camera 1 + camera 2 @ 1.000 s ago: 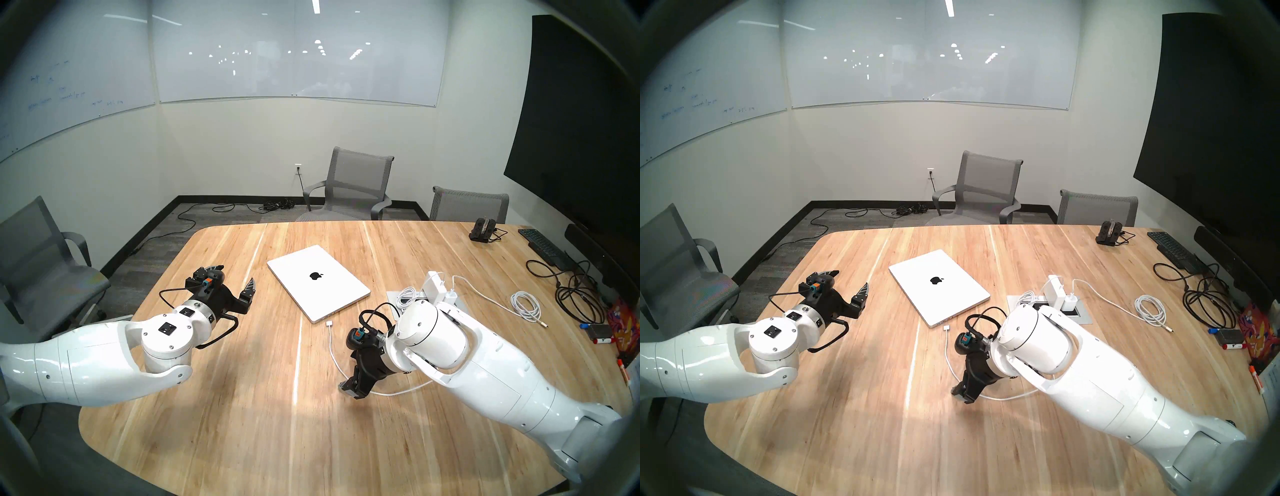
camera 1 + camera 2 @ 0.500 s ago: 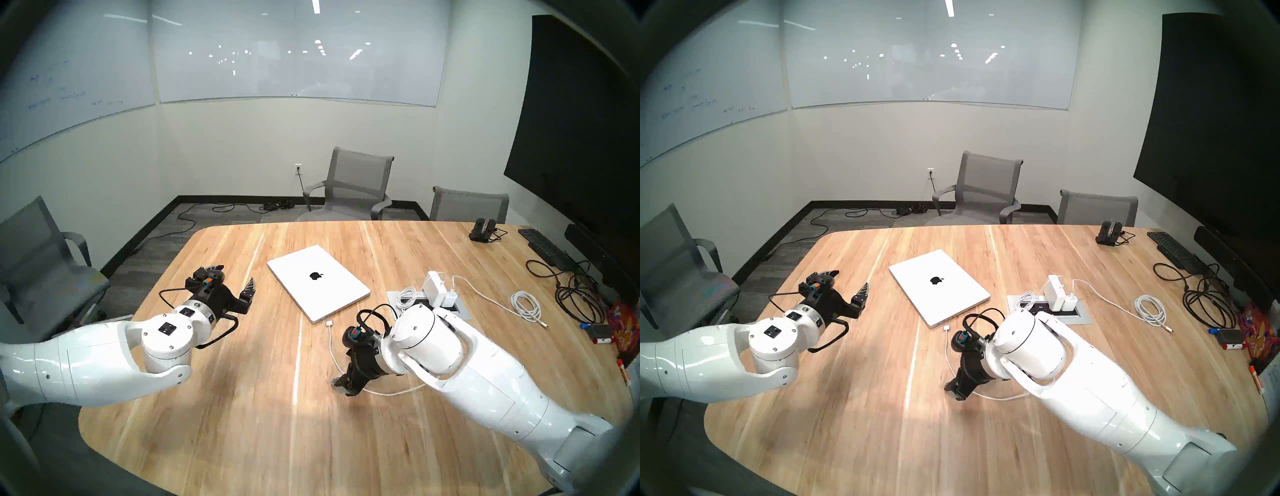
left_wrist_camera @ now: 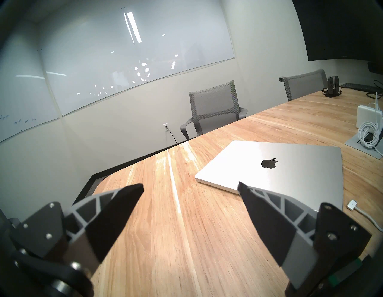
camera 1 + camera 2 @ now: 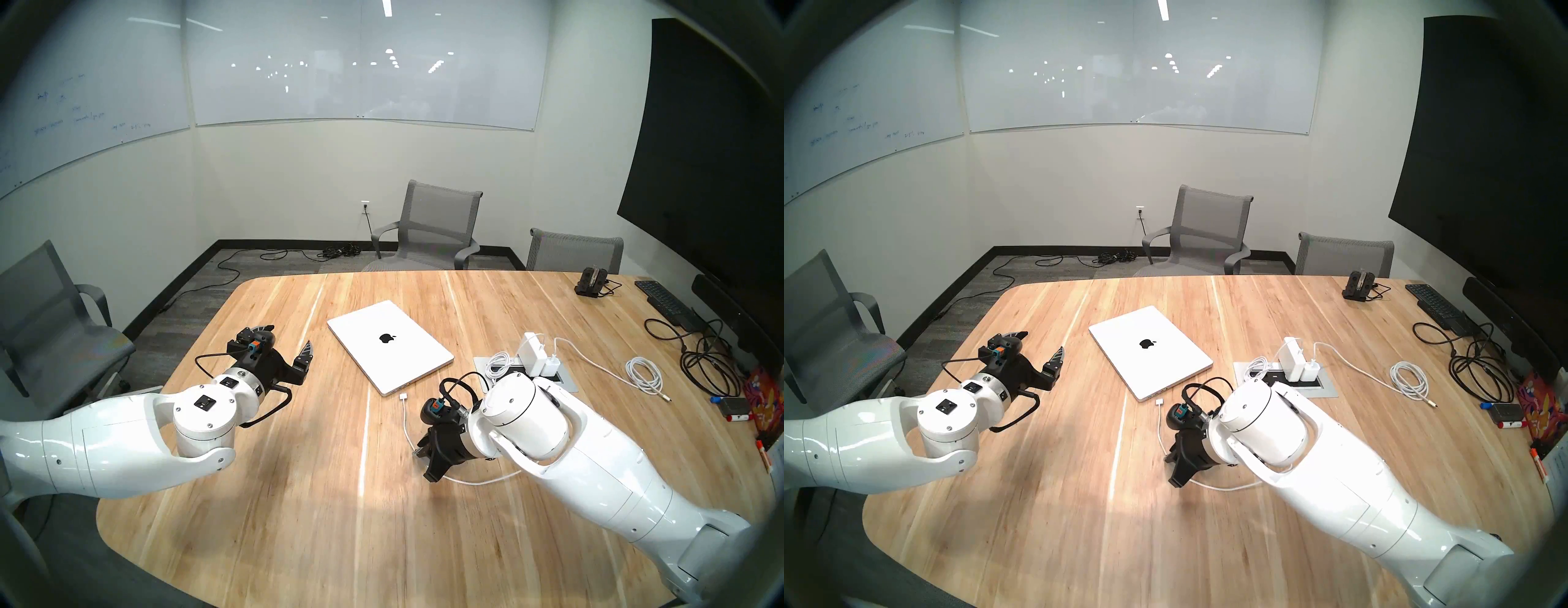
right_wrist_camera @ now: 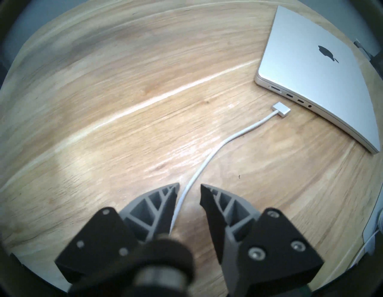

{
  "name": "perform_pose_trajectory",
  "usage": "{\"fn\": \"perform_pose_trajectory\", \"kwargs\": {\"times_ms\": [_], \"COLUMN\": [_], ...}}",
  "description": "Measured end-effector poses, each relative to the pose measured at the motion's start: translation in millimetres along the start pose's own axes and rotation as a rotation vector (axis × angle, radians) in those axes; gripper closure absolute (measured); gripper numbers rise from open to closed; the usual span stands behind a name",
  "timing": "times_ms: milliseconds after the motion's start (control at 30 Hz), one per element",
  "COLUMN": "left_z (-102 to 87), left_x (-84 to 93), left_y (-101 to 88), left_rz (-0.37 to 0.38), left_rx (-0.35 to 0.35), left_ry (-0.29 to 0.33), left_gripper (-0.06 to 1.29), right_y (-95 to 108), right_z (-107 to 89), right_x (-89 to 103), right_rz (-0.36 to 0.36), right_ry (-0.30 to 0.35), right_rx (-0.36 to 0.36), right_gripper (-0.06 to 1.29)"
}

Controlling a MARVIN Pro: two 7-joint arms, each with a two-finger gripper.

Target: Plug the charging cable into the port of a MacBook

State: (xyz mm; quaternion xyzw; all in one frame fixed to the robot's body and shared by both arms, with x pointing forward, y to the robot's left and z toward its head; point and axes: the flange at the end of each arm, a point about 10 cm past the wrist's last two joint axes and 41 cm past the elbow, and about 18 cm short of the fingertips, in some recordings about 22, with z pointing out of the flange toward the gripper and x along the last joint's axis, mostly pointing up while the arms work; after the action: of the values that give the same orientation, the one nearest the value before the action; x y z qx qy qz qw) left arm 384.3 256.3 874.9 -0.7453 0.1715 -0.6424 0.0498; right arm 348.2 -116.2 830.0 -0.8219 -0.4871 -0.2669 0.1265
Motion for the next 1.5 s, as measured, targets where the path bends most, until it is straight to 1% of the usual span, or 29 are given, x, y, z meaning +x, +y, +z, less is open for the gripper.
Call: {"fn": "perform_pose_trajectory", "kwargs": {"times_ms": [567,1367,1400,1500], "left_z": [0.0,0.0,0.0,0.0], "left_x": [0.0,0.0,0.0,0.0], "left_y": [0.0,0.0,0.0,0.0], "left_rz": [0.000,0.000,0.000,0.000], "left_rx": [0.000,0.000,0.000,0.000], "left_ry": [0.000,0.000,0.000,0.000], "left_gripper": [0.03,0.03,0.03,0.03], "right_y": [-5.2,-9.5,-9.6,-9.7], "right_z": [4.4,6.8,6.8,6.5], "right_x": [-3.0,0.3,0.3,0.5], "right_rz": [0.003,0.003,0.003,0.004], "right_ry": [-0.008,-0.001,-0.001,0.000], "right_rx": [0.003,-0.018,-0.019,-0.022], "right_gripper": [0.78,0.80,0.81,1.03]}}
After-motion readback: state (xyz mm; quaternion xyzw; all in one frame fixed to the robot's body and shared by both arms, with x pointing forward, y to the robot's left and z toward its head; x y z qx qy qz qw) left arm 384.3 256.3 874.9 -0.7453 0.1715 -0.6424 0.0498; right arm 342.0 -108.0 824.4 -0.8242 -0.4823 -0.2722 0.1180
